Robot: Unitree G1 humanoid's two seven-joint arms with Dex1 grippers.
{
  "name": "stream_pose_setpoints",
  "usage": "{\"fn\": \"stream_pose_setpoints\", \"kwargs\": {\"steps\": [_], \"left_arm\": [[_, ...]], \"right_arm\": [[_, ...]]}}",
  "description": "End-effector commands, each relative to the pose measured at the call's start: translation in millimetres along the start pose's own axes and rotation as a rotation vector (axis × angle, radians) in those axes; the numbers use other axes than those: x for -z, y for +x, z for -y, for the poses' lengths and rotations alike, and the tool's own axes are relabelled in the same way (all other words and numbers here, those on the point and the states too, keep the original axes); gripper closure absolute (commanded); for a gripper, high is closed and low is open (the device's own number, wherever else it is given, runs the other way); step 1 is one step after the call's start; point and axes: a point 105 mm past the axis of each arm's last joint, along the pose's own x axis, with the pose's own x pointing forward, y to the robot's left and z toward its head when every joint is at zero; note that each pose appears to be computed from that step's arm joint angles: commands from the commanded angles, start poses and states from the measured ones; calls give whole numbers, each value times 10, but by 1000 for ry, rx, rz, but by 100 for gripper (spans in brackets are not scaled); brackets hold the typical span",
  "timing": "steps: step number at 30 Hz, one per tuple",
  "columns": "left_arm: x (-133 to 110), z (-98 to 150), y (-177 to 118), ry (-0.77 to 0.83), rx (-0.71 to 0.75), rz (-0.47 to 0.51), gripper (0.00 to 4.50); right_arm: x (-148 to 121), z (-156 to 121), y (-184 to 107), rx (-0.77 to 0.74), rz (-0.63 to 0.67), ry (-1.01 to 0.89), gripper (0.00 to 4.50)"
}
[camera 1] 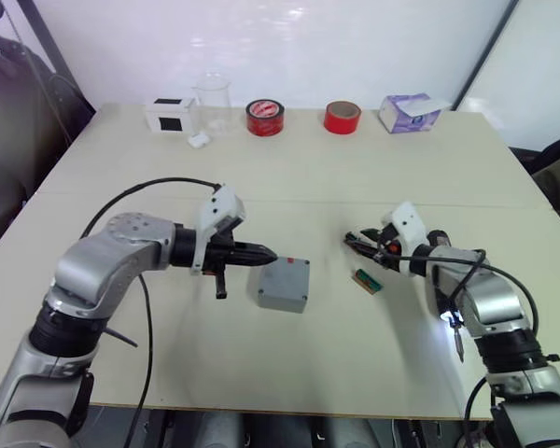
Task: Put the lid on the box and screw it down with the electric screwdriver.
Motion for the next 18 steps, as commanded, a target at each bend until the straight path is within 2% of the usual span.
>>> {"fn": "stream_pose_setpoints", "kwargs": {"steps": [1,12,13,14,16,17,18], "left_arm": [[-53,8,-16,37,0,6,450],[4,-4,-4,38,-6,-3,450],[13,-8,-4,37,-6,-4,450],[19,-10,-4,37,-7,-4,450],[37,-15,-4,35,-7,-6,450],[48,-18,-5,34,-7,-8,450],[61,-21,-6,34,-8,-10,450]], "right_arm": [[-118,68,-59,27,44,-5,257],[-134,75,-52,32,59,13,257],[-136,75,-48,33,61,13,309],[-138,74,-46,34,62,13,329],[-144,72,-40,34,64,13,416],[-145,71,-38,34,64,12,445],[-145,69,-36,34,65,12,449]]}}
